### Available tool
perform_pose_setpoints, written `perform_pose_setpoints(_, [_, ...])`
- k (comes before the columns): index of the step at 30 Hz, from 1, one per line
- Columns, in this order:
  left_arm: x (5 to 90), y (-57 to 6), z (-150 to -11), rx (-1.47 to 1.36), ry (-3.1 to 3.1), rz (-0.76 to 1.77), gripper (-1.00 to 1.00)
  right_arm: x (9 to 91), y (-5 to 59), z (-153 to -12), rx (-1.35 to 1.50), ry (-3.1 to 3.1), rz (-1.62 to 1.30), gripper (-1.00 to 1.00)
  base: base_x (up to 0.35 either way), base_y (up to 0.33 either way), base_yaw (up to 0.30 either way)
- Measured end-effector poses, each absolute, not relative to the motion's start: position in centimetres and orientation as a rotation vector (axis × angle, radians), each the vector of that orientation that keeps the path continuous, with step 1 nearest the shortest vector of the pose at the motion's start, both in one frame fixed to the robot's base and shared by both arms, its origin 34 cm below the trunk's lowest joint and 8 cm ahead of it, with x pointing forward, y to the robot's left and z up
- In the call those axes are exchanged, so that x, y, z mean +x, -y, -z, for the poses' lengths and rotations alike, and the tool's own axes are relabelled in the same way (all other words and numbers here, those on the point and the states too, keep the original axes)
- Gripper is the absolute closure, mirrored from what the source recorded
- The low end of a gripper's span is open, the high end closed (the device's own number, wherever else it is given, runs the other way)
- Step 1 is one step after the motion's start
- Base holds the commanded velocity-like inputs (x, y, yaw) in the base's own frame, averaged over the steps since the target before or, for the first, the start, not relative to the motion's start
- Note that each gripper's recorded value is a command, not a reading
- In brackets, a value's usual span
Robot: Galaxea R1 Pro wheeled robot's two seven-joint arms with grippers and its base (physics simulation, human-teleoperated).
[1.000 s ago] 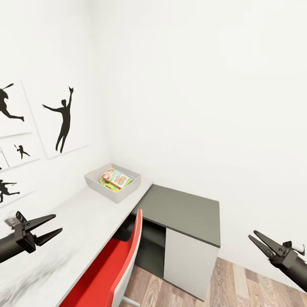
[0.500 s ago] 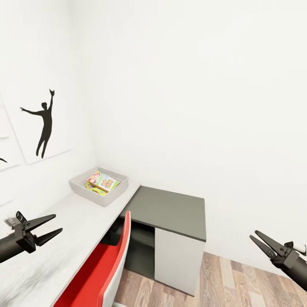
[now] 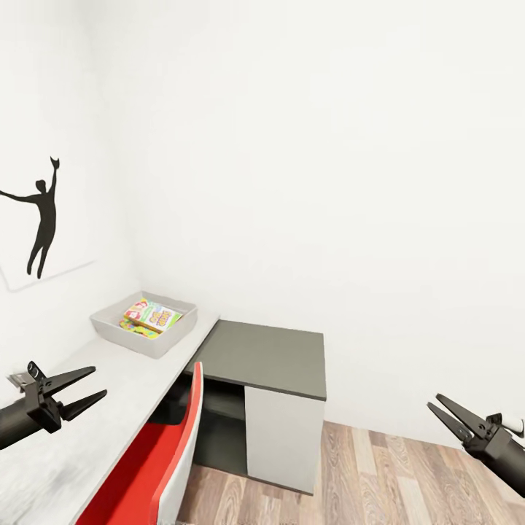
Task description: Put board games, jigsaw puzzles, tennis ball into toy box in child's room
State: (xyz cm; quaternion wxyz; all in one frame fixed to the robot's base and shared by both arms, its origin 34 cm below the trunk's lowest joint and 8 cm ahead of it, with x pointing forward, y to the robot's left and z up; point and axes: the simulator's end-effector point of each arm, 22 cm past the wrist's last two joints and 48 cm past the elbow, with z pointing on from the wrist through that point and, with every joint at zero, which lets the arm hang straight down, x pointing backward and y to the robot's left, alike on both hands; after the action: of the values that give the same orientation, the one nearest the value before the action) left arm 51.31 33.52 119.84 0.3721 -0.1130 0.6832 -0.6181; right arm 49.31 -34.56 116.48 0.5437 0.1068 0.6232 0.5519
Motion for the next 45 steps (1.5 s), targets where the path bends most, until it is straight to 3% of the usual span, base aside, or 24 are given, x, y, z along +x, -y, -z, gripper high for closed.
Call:
perform_pose_setpoints(18, [50.91, -33.5, -120.63, -0.274, -1.735, 1.583, -1.0, 49.07, 34.77, -116.86, 0.252, -1.467, -1.308, -1.0, -0.142, -0.025, -0.206])
perform_pose_setpoints(45, [50.84, -33.5, -120.72, -0.272, -1.733, 1.583, -1.0, 49.15, 34.61, -116.54, 0.251, -1.484, -1.295, -1.0, -0.126, -0.124, -0.01])
